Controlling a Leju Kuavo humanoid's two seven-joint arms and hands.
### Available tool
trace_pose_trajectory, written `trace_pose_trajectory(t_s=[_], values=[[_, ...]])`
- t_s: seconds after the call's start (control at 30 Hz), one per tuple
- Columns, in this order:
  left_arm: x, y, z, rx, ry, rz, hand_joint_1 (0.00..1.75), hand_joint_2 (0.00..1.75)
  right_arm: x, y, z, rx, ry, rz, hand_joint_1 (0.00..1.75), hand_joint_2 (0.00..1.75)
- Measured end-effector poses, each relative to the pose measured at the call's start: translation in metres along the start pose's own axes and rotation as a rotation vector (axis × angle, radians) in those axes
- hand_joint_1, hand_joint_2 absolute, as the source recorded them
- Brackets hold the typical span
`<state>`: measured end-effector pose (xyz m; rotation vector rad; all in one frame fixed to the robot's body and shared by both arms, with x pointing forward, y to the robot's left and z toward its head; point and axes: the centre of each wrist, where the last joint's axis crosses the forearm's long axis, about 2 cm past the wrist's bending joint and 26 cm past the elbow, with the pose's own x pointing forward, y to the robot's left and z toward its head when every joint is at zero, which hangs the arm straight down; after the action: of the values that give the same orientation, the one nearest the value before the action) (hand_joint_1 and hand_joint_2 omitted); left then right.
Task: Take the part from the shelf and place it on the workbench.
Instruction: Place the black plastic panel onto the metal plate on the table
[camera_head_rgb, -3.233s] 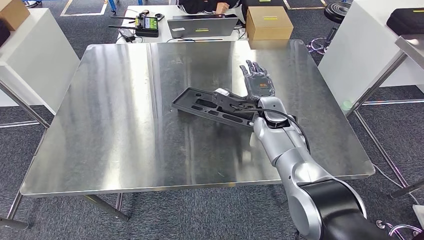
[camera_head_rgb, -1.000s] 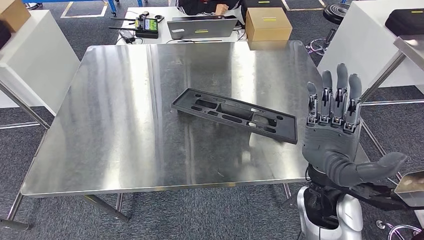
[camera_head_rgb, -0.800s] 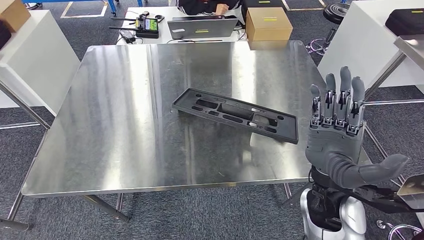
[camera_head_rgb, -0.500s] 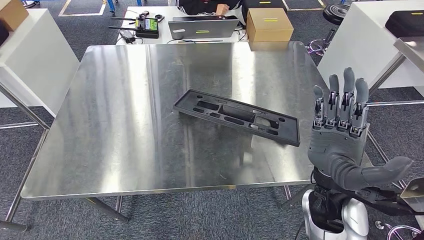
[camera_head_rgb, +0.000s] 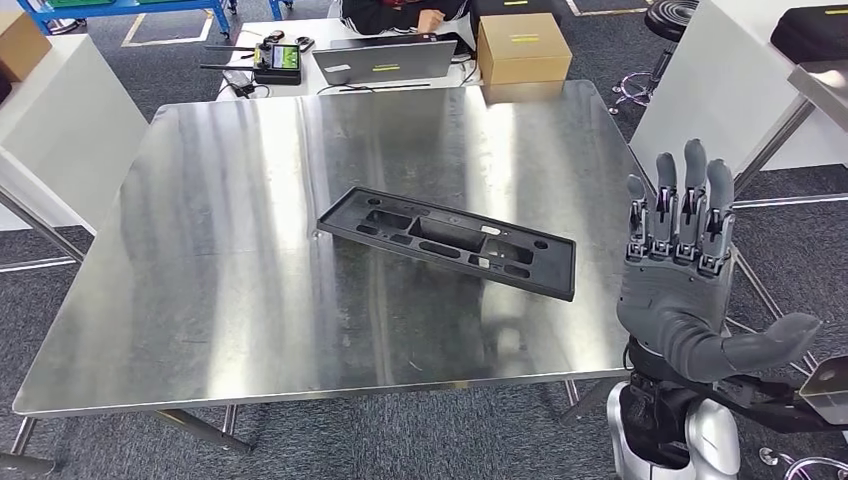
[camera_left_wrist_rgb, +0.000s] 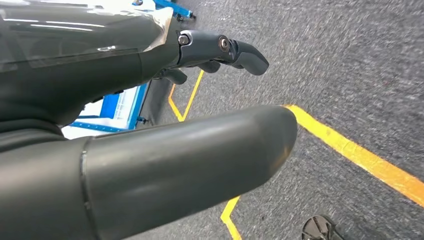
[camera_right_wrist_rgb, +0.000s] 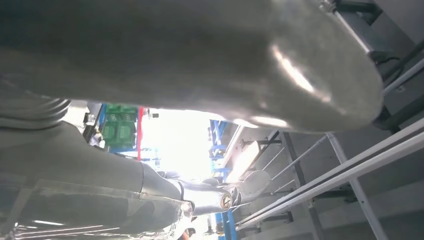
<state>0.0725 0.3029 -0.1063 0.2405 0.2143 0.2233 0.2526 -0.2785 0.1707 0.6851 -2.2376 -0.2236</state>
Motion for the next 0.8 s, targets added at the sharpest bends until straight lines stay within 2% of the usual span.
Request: trace_pose_trajectory(t_s=[0.8], values=[[-0.001,-0.002,0.000,-0.050,0.010,0.016,0.00,0.00,0.003,-0.005,0.012,-0.036,0.020,0.054,0.00,0.00]])
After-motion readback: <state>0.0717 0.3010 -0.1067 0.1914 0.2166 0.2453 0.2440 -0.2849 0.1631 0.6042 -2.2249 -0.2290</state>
